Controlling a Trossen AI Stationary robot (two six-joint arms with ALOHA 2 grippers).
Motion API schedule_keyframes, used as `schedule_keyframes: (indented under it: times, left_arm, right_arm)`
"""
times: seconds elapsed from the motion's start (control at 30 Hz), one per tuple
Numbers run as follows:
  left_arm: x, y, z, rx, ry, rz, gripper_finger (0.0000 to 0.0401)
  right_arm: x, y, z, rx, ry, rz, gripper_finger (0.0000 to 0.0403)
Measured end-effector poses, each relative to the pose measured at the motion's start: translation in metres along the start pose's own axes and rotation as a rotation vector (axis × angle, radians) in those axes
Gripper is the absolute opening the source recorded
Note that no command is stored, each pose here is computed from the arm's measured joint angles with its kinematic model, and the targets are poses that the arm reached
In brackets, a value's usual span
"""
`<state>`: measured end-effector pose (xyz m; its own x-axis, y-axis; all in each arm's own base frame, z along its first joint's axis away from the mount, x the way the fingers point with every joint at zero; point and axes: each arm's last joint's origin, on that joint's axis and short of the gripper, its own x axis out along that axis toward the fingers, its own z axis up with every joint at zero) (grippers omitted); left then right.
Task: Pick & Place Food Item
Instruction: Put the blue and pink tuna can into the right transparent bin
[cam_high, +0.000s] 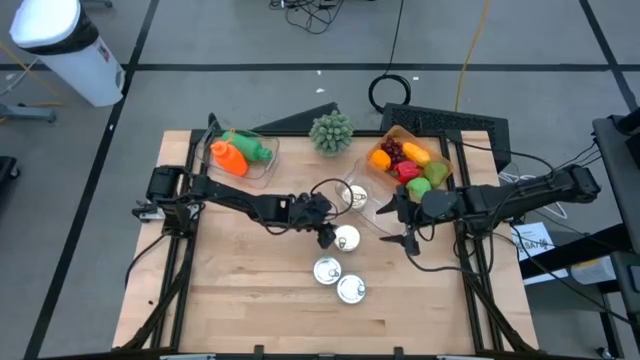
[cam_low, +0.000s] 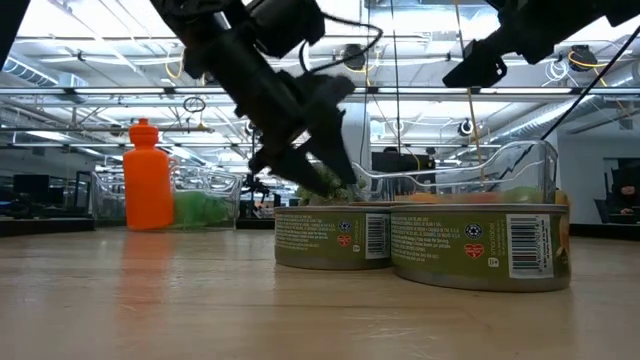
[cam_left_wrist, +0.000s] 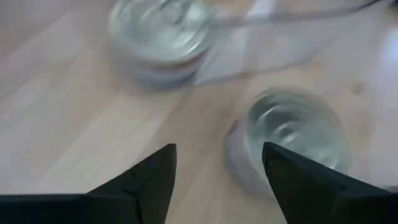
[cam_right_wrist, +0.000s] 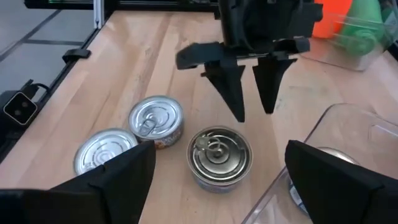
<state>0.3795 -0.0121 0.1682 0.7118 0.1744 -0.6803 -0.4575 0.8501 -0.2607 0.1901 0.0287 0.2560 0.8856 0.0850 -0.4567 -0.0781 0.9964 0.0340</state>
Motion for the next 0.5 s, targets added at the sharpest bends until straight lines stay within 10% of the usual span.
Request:
schedule_keyframes:
  times: [0.5]
  left_arm:
    - [0.019, -0.012, -0.024, 0.055, 0.039, -0.014, 0.0243]
  right_arm:
    - [0.001, 0.000, -0.002, -0.003, -0.003, 0.000, 0.0338]
